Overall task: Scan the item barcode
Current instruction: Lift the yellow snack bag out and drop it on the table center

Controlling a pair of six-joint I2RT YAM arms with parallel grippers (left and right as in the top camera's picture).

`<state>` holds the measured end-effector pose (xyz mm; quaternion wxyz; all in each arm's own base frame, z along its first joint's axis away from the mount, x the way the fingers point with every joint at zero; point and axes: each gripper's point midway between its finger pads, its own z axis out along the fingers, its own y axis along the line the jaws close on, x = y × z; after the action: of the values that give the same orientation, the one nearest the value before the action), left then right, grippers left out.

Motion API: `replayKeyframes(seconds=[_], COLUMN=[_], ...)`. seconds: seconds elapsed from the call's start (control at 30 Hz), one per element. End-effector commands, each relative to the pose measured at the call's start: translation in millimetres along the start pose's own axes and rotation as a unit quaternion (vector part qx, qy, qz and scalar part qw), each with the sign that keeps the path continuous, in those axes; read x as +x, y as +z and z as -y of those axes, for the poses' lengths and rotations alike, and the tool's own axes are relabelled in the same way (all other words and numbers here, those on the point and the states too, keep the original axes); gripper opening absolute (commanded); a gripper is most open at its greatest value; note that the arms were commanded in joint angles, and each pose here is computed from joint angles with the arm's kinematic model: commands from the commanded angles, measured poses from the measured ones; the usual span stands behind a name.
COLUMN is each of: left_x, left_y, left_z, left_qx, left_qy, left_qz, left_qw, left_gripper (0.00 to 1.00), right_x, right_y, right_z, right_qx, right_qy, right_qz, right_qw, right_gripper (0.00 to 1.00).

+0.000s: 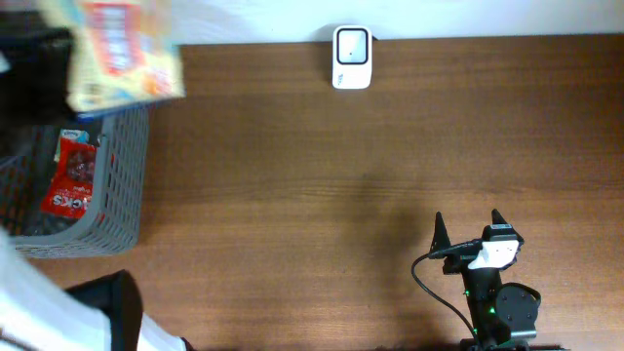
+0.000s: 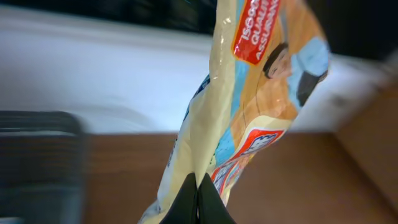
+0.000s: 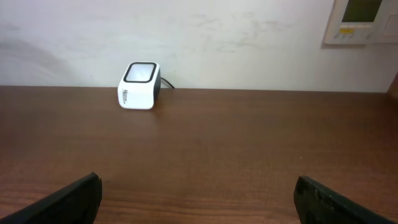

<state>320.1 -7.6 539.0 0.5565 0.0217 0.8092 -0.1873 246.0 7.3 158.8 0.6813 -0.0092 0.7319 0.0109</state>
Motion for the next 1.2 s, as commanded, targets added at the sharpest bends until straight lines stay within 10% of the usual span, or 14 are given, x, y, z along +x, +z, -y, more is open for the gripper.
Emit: replayKeyframes(seconds=[0.0,0.47,0.67,0.87,1.0,1.17], left_x=[30,256,361,399,378,299], left_y=[49,251,284,293,291,288], left_z=[29,47,43,34,27,18], left_qx=[0.072,0.037,0.018,0.002,-0.006,-0.007], left_qy=[-0.010,-0.004,-0.004,0.000,0.016,0.015], left_qz=[-0.081,-0.453,-0.574,-0.610,-0.591,-0.494], left_qw=[0.994,0.891,0.819,0.793,0.807,0.869], left_gripper=[0.00,0.00,0.00,0.00,0.99,0.99], right_x=[4,4,4,4,4,4], right_y=[0,0,0,0,0,0], right_z=[0,0,0,0,0,0], right_qx=[0.001,0.001,0.001,0.001,0.001,0.001], right_qy=[0.005,0.005,0.005,0.005,0.005,0.005], right_qz=[-0.005,-0.005,-0.005,-0.005,-0.005,-0.005], right_qw=[1.000,1.000,1.000,1.000,1.000,1.000], right_gripper=[0.98,0.98,0.98,0.98,0.98,0.98])
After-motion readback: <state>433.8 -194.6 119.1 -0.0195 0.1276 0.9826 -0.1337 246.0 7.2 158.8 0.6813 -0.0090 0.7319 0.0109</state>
